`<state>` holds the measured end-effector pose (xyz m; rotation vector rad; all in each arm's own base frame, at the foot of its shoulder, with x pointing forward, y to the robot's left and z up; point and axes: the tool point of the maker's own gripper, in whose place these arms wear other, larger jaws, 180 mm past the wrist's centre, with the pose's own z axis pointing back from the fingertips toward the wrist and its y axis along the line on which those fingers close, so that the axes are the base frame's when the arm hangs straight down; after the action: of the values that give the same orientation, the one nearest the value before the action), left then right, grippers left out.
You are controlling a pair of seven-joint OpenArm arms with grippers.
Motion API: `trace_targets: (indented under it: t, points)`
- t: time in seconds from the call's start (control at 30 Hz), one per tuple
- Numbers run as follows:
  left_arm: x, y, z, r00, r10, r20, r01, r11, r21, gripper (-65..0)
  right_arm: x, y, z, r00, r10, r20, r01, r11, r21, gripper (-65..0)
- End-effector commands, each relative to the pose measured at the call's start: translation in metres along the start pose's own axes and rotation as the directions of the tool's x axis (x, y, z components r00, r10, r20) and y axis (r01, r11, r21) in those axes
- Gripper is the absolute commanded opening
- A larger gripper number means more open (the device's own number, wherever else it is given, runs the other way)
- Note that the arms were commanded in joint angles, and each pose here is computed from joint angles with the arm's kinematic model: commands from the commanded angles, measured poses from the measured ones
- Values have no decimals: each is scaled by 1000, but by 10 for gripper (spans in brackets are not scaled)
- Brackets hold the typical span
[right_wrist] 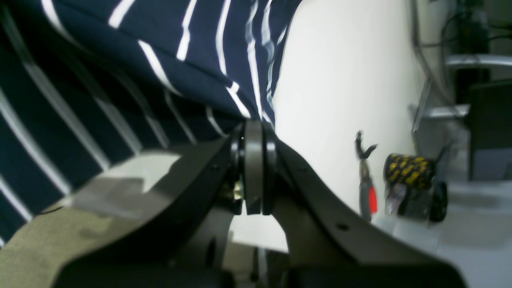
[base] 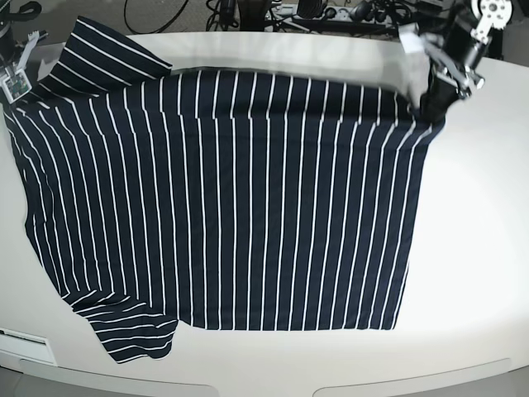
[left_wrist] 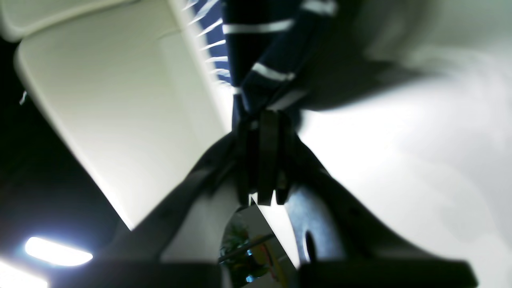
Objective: Fold the T-shirt properly
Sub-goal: 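Grasp the shirt edges with both grippers and pull them up, then fold the grasped edge over the shirt body with both grippers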
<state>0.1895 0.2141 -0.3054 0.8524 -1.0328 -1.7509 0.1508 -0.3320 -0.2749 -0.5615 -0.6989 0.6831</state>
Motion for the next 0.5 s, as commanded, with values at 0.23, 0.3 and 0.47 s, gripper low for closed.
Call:
trace_targets:
  t: [0.23,0.3,0.47]
  points:
    - [-30,61,-61,949,311,50,-315,943,107,-650,60,-42,-38,965,-43,259,39,999,21,-650]
    - [-37,66,-69,938,345,34,-347,930,124,-650,60,-55,-49,962,-65,265,65,998,11,-650]
    - [-58,73,-84,926,378,-14,-369,910,188,-650,64,-72,-65,945,-146,292,140,989,41,-650]
